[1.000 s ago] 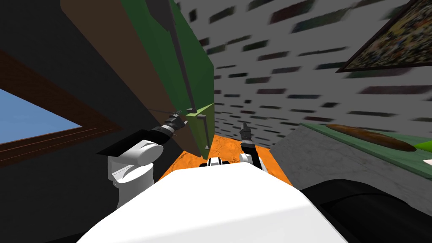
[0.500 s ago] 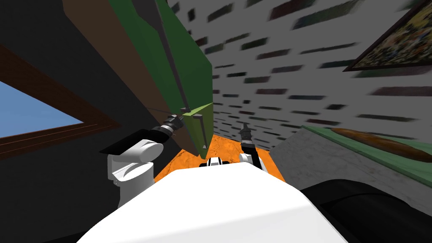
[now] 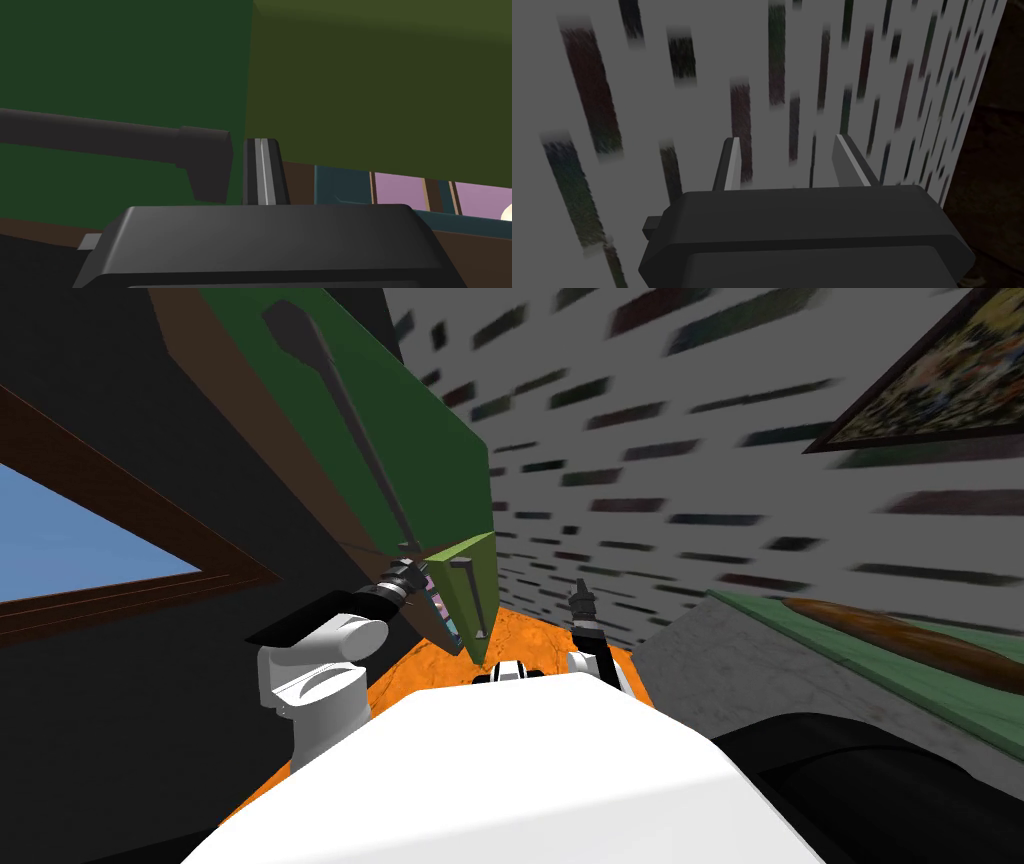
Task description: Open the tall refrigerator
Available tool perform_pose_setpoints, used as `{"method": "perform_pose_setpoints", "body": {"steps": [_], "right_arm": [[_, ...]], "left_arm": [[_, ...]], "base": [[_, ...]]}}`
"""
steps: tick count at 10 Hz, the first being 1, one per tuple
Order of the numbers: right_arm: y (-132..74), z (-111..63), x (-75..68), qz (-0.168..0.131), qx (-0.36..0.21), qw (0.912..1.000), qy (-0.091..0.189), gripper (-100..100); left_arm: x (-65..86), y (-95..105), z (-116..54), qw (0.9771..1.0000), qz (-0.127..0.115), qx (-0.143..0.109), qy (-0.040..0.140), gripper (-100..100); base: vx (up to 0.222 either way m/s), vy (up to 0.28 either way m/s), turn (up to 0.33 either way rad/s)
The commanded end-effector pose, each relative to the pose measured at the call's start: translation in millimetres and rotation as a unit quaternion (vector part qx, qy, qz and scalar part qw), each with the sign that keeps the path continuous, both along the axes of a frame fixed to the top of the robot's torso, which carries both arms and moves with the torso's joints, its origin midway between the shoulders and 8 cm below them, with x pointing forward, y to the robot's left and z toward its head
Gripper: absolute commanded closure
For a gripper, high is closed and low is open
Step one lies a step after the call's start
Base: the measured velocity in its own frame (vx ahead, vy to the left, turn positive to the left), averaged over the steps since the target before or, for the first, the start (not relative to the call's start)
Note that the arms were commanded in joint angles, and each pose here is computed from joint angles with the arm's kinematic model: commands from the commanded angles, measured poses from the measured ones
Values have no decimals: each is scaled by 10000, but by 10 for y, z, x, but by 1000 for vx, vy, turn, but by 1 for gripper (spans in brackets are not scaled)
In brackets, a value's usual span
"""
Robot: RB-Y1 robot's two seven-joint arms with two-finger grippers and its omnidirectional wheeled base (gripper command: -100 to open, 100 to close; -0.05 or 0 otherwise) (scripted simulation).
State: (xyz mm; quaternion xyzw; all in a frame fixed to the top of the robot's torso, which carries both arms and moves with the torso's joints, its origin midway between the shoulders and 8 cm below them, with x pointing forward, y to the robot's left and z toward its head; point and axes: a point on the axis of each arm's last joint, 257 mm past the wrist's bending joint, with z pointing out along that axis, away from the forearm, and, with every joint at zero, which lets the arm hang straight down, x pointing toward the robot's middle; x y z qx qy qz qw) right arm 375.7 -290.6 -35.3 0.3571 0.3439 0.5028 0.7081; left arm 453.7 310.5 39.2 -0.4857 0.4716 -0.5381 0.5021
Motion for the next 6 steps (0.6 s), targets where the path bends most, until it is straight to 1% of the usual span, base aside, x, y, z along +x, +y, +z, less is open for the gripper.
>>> {"method": "perform_pose_setpoints", "body": {"steps": [1, 2, 3, 5, 6], "right_arm": [[0, 1, 0, 0, -1, 10000, -1, 0], [0, 0, 0, 0, 0, 10000, 0, 0], [0, 1, 0, 0, 0, 10000, -1, 0], [0, 0, 0, 0, -1, 10000, 0, 0], [0, 0, 0, 0, -1, 10000, 0, 0]], "left_arm": [[13, 152, 115, 9997, 191, 4, -136, 100], [34, 259, 118, 9994, 326, -2, -140, 100], [34, 259, 118, 9994, 326, -2, -140, 100], [68, 472, 122, 9981, 595, -20, -143, 100], [68, 472, 122, 9981, 595, -20, -143, 100]], "base": [[-38, -317, 46], [-32, -346, 105], [-20, -281, 58], [3, -309, 82], [-21, -305, 67]]}}
